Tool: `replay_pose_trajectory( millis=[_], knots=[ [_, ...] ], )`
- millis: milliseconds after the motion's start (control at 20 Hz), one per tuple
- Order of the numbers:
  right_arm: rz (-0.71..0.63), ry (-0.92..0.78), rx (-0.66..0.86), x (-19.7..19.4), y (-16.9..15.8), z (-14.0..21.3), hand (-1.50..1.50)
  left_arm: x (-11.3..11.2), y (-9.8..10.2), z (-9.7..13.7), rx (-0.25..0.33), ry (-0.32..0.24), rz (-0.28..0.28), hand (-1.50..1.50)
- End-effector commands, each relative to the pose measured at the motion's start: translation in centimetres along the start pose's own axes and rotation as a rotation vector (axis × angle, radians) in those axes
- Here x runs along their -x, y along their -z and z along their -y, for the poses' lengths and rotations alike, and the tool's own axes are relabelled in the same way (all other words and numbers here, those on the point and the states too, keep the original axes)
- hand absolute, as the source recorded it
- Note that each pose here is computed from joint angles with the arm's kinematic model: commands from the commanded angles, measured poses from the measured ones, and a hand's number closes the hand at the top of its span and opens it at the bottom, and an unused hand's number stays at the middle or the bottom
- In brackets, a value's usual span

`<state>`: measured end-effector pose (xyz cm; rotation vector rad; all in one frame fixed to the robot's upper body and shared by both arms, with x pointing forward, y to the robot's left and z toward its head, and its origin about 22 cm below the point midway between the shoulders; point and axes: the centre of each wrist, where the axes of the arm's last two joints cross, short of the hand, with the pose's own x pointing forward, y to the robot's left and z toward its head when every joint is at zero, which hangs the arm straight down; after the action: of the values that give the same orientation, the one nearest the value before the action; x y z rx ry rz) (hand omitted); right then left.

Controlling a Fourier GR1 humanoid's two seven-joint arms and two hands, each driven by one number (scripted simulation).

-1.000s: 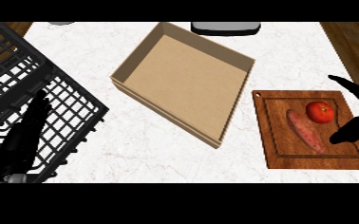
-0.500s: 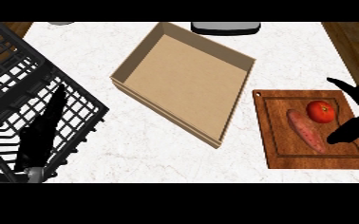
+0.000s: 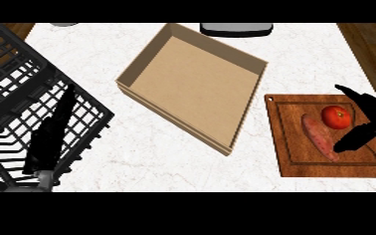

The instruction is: Pick the tomato from the cutting board and place it in the cardboard box

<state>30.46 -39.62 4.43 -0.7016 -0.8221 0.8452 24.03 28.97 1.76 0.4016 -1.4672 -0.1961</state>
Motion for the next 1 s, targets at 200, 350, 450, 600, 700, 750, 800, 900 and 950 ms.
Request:
replay_pose_trajectory(
  millis=[200,350,450,600,700,750,800,900,950],
  knots=[
    [0.0,0.0,0.004,0.4,0.2,0.6,-1.5,1.6,0.1,0.8,0.033,-0.015,-0.025,0.0],
    [-0.003,-0.028,-0.029,1.1,0.7,-2.5,-1.5,1.2,-0.3,0.7,0.021,-0.022,-0.017,0.0],
    [-0.005,-0.034,-0.037,-0.3,0.3,-0.9,-1.5,1.7,0.7,-1.2,0.011,0.002,-0.02,0.0],
    [-0.004,-0.003,-0.071,-0.2,1.3,-2.9,-1.5,1.0,-0.9,0.0,0.012,-0.013,-0.021,0.0],
    [0.006,0.02,-0.068,0.3,1.9,-3.2,1.5,0.2,-0.1,0.9,0.033,-0.007,-0.021,0.0],
    [0.013,0.021,-0.037,1.5,1.4,-1.8,1.5,0.7,0.5,0.8,0.006,0.006,-0.013,0.0],
    [0.032,-0.04,-0.007,0.6,0.8,-3.2,1.5,1.2,0.8,1.5,0.029,0.001,-0.012,0.0],
    [0.026,-0.084,0.102,0.5,1.7,-3.6,1.5,0.7,-0.3,1.5,0.018,-0.013,-0.018,0.0],
    [0.018,-0.094,0.173,0.4,1.9,-3.2,1.5,0.6,-0.3,0.4,0.022,-0.006,-0.015,0.0]
  ],
)
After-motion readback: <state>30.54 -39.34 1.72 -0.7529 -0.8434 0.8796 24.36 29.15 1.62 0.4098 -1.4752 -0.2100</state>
